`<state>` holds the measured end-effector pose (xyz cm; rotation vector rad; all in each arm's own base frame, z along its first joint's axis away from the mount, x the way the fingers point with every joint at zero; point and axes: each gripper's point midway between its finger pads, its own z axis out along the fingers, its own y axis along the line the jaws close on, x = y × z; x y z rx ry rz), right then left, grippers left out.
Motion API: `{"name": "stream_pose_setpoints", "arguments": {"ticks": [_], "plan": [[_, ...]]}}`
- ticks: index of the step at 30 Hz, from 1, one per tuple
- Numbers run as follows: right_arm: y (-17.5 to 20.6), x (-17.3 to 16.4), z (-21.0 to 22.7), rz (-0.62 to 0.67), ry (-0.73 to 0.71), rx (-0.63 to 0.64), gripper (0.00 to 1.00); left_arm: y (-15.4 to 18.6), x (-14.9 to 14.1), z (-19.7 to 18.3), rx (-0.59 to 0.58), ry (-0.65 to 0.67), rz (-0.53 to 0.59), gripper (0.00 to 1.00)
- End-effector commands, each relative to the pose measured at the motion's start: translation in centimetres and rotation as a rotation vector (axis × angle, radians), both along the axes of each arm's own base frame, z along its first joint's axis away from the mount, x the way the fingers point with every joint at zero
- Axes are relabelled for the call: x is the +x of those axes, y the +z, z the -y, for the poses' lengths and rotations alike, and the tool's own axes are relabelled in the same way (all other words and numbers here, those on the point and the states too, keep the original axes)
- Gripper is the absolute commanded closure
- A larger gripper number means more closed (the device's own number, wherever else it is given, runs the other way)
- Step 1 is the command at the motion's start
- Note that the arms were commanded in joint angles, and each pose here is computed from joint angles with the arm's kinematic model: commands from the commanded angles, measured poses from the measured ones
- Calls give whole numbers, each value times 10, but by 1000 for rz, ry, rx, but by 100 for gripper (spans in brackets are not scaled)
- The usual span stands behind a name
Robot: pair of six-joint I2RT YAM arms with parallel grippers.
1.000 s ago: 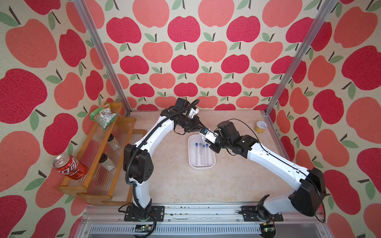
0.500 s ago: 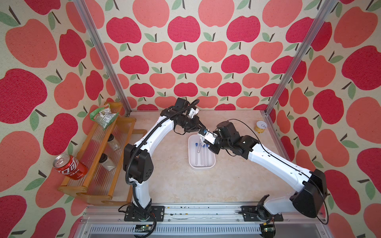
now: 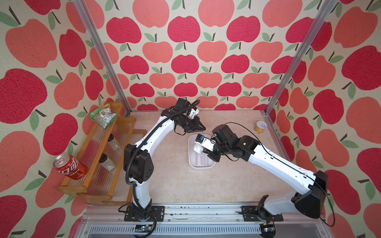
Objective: Wipe the exteriors of test tubes
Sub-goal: Wipe the dirt from the test tube.
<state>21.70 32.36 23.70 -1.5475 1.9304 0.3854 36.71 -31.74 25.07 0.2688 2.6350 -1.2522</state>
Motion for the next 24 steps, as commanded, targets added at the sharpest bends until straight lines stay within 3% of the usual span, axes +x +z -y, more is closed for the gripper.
{"name": "stream_pose_setpoints", "arguments": {"ticks": [1, 10, 24], "plan": [[-6, 2, 17, -17, -19, -134, 100, 0, 0, 1, 43, -11, 26, 85], [-5, 41, 19, 97, -56, -305, 100, -8, -3, 2, 78, -21, 20, 86], [13, 95, 16, 262, -168, -398, 100, -13, -4, 1, 90, -22, 15, 86]]}}
